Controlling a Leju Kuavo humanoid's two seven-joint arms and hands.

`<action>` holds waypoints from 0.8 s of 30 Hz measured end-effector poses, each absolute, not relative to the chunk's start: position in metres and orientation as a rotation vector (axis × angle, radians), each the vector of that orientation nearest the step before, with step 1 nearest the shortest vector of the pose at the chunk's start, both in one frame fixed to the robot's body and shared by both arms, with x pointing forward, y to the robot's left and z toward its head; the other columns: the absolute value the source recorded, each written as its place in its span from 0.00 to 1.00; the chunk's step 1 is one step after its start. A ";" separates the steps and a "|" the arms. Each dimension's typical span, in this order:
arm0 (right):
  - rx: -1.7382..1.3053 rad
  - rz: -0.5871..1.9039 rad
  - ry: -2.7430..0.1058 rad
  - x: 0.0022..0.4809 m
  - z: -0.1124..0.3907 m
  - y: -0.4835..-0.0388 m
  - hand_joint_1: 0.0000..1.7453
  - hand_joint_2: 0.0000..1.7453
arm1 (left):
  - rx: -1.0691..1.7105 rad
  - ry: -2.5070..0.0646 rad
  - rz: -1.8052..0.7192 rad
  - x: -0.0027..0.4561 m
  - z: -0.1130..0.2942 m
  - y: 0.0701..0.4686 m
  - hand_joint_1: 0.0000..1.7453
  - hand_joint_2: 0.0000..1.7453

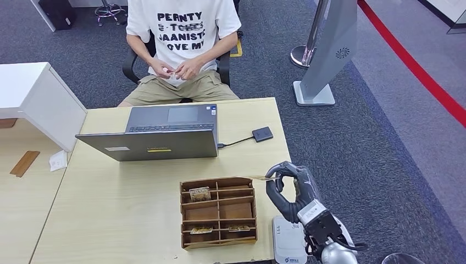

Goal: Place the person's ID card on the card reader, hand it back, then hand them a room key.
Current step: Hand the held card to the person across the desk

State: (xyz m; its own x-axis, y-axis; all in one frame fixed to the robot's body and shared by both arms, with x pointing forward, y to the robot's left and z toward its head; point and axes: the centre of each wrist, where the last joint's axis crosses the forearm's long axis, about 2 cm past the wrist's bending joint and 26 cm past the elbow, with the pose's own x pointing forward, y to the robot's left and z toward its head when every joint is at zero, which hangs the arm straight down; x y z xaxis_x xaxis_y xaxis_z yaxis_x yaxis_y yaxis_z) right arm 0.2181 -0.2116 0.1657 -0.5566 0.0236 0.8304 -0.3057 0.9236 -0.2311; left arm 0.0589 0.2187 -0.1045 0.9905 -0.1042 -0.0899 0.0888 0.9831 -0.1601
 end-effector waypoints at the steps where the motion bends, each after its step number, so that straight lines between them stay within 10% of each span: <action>1: 0.200 0.438 -2.124 0.218 0.166 -0.212 1.00 1.00 | -0.156 0.098 -0.098 0.059 -0.104 0.219 0.00 0.00; 24: -0.027 0.591 -2.257 0.299 0.245 -0.193 1.00 1.00 | -0.145 0.099 -0.215 0.061 -0.104 0.218 0.00 0.00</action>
State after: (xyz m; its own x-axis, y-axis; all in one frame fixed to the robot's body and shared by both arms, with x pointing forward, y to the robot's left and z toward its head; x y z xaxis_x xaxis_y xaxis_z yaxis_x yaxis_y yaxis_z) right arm 0.2995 -0.1930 0.2446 -0.6901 0.2021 0.6949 -0.1643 0.8914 -0.4224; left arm 0.0614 0.2178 -0.1040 0.9722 -0.2193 -0.0826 0.2049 0.9666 -0.1536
